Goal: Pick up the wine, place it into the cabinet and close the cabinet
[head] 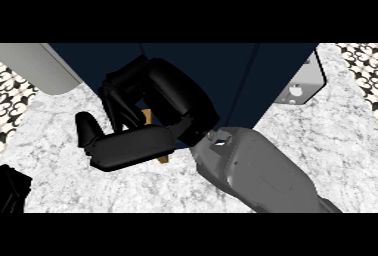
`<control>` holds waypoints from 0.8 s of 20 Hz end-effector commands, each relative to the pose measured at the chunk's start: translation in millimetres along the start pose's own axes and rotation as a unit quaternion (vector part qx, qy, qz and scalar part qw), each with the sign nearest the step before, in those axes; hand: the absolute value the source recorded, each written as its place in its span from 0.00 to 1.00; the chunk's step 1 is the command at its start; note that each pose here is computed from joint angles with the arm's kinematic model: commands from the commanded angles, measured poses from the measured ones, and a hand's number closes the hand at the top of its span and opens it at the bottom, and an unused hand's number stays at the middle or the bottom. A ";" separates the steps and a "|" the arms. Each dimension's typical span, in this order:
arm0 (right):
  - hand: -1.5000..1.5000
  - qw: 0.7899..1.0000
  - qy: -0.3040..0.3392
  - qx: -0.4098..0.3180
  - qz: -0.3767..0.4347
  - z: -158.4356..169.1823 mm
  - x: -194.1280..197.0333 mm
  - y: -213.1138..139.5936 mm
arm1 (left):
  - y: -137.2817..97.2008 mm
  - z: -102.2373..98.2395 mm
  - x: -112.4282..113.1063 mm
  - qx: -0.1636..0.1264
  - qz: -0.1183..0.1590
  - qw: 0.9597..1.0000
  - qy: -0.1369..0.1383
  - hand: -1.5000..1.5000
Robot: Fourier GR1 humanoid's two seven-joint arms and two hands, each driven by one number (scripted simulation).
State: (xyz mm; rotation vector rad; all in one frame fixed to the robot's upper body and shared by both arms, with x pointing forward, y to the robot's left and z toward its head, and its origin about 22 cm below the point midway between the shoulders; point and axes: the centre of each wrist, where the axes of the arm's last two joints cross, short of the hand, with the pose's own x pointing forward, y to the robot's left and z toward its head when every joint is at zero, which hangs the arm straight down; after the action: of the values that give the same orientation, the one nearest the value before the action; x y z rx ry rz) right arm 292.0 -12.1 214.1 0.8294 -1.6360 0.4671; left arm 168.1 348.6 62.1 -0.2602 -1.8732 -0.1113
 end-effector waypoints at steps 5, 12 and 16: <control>1.00 0.999 0.020 -0.043 -0.016 -14.5 -22.6 -31.8 | -4.2 -7.9 7.2 0.000 -0.004 1.000 0.005 1.00; 1.00 0.996 0.019 -0.082 0.007 -9.7 -51.9 -98.3 | 6.9 -9.6 -1.6 0.005 0.000 1.000 0.013 1.00; 1.00 0.996 0.017 -0.090 0.013 -8.1 -41.2 -117.2 | -7.8 -15.3 -4.9 0.006 -0.010 1.000 -0.003 1.00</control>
State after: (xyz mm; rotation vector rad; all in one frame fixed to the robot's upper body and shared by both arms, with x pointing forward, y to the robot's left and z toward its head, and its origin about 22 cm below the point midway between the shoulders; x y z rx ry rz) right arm 353.7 -35.7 174.3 0.8278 -1.6489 0.4615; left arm 178.1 345.4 62.2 -0.2473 -1.8657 -0.1151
